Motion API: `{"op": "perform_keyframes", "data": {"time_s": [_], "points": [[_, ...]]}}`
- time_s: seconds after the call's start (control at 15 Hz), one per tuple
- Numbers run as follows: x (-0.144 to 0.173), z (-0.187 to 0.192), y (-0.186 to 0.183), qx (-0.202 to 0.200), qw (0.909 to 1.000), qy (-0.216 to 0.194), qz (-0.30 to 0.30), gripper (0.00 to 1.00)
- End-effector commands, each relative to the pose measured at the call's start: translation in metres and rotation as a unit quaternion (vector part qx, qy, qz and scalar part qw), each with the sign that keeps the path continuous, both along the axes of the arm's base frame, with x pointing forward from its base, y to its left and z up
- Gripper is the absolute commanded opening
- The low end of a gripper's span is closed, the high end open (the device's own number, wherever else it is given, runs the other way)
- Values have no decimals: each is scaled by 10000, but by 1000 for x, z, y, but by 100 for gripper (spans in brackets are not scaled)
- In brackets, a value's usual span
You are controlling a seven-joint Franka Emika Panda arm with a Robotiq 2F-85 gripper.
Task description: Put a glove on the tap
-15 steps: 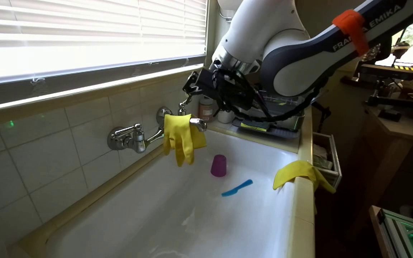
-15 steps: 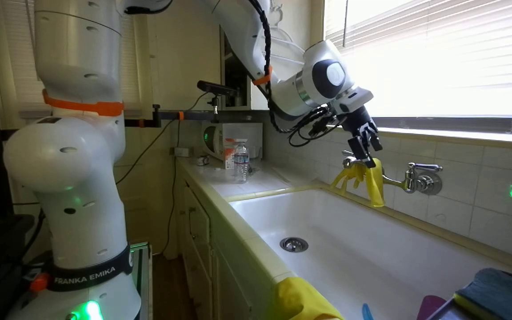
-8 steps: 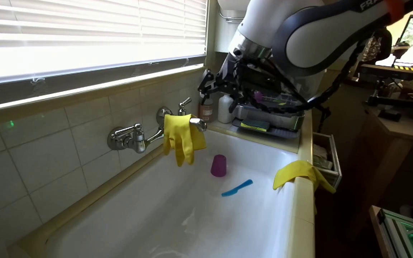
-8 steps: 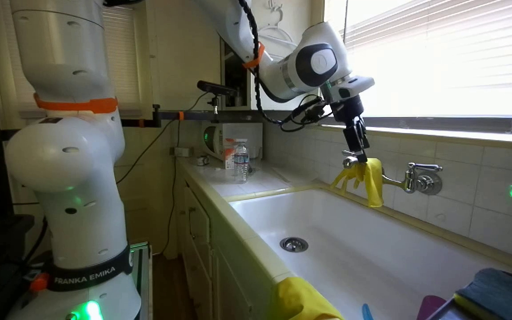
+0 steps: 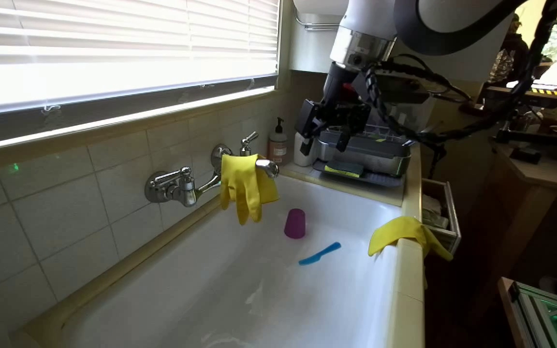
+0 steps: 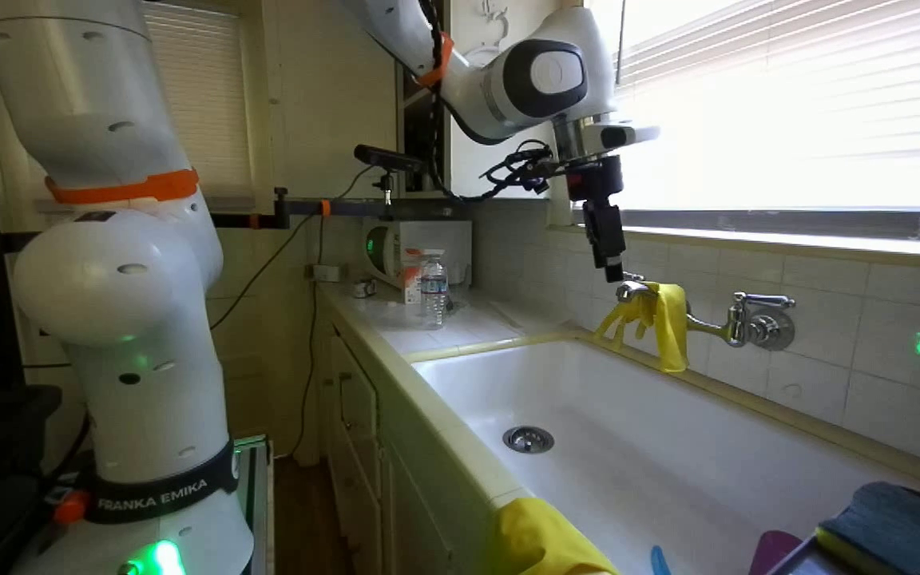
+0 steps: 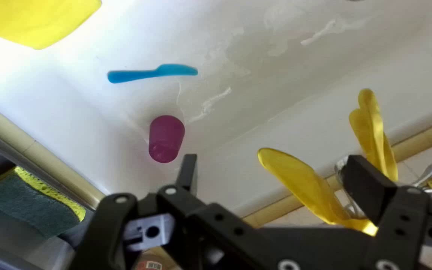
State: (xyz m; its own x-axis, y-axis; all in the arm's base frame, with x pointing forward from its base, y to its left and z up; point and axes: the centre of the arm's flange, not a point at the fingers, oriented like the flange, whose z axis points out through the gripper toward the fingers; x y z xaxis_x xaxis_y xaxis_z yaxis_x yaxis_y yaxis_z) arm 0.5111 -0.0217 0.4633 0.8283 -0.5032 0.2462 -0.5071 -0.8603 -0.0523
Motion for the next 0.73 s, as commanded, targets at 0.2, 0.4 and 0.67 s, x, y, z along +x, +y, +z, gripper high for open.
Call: {"op": "perform_keyframes", "data": {"time_s": [0.2, 0.4, 0.67], "points": [[-31, -6, -1, -171, 9870, 775, 1396, 100], [-19, -6, 0, -246, 9886, 690, 1318, 100], [-20, -10, 0, -259, 9866, 737, 1433, 100]]}}
